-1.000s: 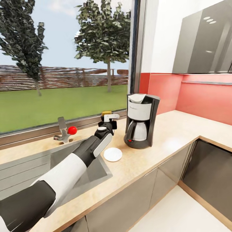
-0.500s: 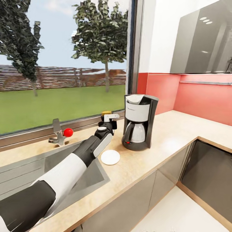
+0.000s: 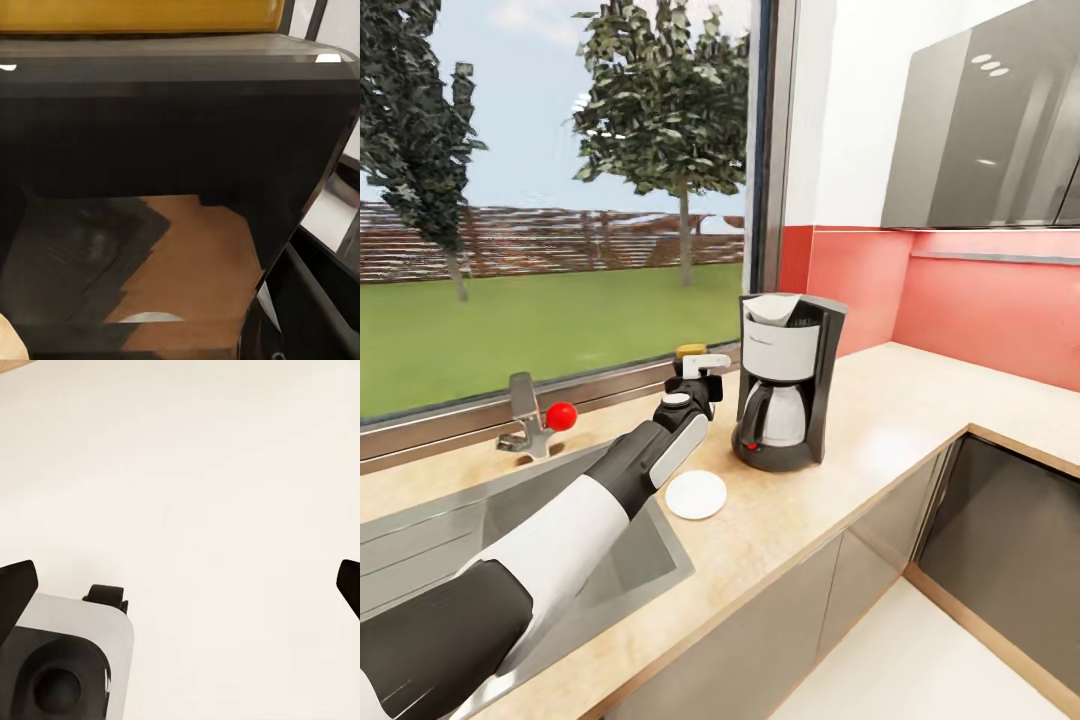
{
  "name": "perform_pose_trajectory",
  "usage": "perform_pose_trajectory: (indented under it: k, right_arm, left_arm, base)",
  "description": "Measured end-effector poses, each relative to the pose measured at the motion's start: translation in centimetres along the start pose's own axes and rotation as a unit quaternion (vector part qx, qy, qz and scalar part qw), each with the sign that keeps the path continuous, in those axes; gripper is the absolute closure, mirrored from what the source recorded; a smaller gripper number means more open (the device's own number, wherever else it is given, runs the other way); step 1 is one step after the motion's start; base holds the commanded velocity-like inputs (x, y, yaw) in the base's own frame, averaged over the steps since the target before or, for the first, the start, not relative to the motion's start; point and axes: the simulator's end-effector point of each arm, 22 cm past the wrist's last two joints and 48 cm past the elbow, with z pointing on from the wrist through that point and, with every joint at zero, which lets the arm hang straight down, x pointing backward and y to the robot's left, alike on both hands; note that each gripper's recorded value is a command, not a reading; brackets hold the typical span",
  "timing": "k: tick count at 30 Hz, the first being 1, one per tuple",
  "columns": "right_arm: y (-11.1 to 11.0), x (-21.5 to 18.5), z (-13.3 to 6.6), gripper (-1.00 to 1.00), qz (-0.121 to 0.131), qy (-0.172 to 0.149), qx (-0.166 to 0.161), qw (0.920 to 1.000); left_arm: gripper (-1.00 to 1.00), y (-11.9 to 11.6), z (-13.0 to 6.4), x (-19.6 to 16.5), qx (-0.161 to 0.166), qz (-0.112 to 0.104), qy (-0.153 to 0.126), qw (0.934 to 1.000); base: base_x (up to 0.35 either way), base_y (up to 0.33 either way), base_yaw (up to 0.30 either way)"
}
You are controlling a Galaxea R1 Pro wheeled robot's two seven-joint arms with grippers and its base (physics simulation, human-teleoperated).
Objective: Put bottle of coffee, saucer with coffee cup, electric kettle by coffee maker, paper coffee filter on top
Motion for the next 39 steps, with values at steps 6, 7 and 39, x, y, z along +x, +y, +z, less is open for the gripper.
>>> perform_pose_trajectory:
  k: [6,7,39]
  right_arm:
    - [0.1,0.3,0.7,-1.00,0.000,0.000,0.000,1.0000]
    - [0.1,0.4,0.8,-1.00,0.000,0.000,0.000,1.0000]
    - [0.7,2.1,4.6,-1.00,0.000,0.000,0.000,1.0000]
  left_arm:
    - [1.00,0.0,0.1,0.8,0.000,0.000,0.001,1.0000]
    - [1.00,0.1,0.2,0.9,0.000,0.000,0.000,1.0000]
    - [1.00,0.3,0.8,5.0,0.000,0.000,0.000,1.0000]
  base:
    - [0.000,0.000,0.000]
    - [0.000,0.000,0.000]
    - [0.000,0.000,0.000]
